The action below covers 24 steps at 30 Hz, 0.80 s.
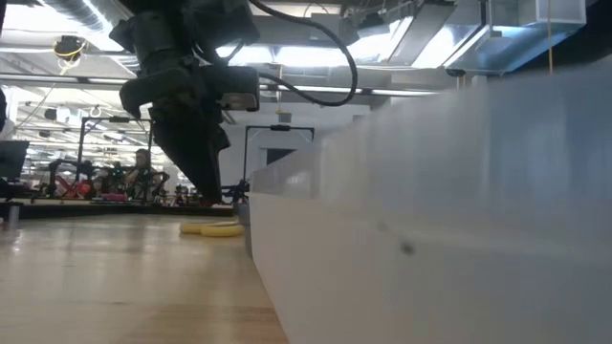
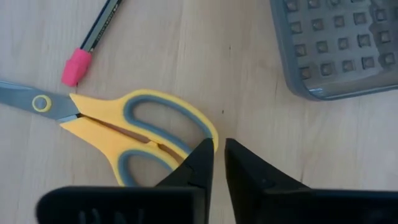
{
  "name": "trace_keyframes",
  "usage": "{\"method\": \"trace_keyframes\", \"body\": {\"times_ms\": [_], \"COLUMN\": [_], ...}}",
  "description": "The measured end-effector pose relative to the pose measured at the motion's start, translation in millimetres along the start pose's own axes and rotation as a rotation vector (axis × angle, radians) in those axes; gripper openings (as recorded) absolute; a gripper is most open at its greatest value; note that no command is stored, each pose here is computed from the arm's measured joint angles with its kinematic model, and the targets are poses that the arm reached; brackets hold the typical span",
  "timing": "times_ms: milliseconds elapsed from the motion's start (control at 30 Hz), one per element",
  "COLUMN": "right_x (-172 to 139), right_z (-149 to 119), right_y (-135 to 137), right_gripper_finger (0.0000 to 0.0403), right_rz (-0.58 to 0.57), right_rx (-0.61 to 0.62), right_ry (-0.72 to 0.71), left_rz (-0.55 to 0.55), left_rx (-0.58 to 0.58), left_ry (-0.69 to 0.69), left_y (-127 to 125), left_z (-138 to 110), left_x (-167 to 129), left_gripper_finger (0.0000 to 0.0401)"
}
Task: Pack school essentials
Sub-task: Put the yellow scissors into the supply box
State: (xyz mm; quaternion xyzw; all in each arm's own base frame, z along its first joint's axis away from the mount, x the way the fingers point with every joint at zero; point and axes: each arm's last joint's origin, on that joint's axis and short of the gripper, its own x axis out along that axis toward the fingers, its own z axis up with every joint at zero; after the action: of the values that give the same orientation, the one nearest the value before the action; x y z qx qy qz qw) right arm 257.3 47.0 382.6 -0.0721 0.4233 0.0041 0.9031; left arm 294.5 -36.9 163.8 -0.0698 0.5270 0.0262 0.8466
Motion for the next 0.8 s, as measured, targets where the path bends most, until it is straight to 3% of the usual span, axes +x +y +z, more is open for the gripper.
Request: {"method": "trace_keyframes", "body": {"times_ms": [300,467,800], "right_x": [0,0,0], "right_z": [0,0,0], "right_y": [0,0,0], "right_gripper_finger": [0.009,0.009,0.009], "right_rz": [0.0,0.0,0.0], "right_rx": [0.0,0.0,-0.001], "right_ry": [0.0,0.0,0.005], "left_rz": [0.006,-0.002,0.044], "left_rx": [0.012,0.013,0.013], "left_ry": [0.001,-0.035,0.02], "left_y": [-2,-3,0], "left_z": [0,4,-2], "left_x": [4,8,30], "left_gripper_finger": [0.0092,0.0094,0.0093]}}
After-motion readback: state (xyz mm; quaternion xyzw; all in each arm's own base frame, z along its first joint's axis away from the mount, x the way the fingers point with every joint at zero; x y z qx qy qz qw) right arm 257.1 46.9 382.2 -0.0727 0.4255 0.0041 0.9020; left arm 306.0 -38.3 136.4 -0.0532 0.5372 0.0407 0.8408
